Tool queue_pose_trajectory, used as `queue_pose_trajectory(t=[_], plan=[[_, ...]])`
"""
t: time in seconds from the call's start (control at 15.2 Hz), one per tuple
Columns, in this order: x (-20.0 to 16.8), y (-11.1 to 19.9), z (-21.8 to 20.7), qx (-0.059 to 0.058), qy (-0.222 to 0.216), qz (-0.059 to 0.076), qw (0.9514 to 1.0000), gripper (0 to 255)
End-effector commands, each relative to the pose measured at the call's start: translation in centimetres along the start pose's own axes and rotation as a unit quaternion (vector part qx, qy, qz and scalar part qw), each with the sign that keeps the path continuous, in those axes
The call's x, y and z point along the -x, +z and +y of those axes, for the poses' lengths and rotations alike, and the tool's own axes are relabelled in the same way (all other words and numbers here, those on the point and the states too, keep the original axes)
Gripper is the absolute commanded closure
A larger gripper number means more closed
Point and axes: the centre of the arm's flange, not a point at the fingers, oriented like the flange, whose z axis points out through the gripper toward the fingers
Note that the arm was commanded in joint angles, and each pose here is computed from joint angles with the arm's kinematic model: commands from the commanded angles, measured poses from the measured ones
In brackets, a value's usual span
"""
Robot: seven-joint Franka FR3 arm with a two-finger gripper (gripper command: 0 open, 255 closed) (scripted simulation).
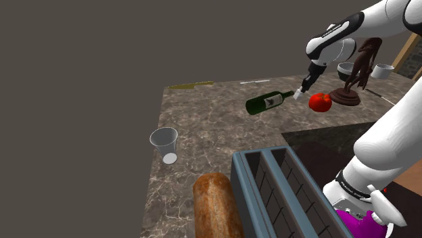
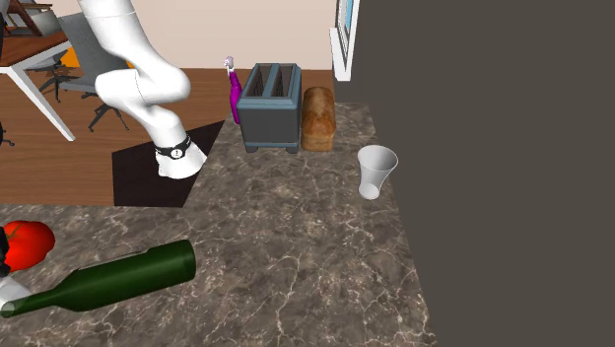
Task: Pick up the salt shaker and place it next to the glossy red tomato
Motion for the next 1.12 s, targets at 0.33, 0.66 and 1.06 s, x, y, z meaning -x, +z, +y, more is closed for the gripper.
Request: queue_pose_trajectory(t=[0.33,0.66,1.06], plan=[[0.0,0.1,0.0,0.0,0.0,0.0,1.0,0],[0.0,0.1,0.0,0.0,0.0,0.0,1.0,0],[0.0,-4.9,0.0,0.0,0.0,0.0,1.0,0]])
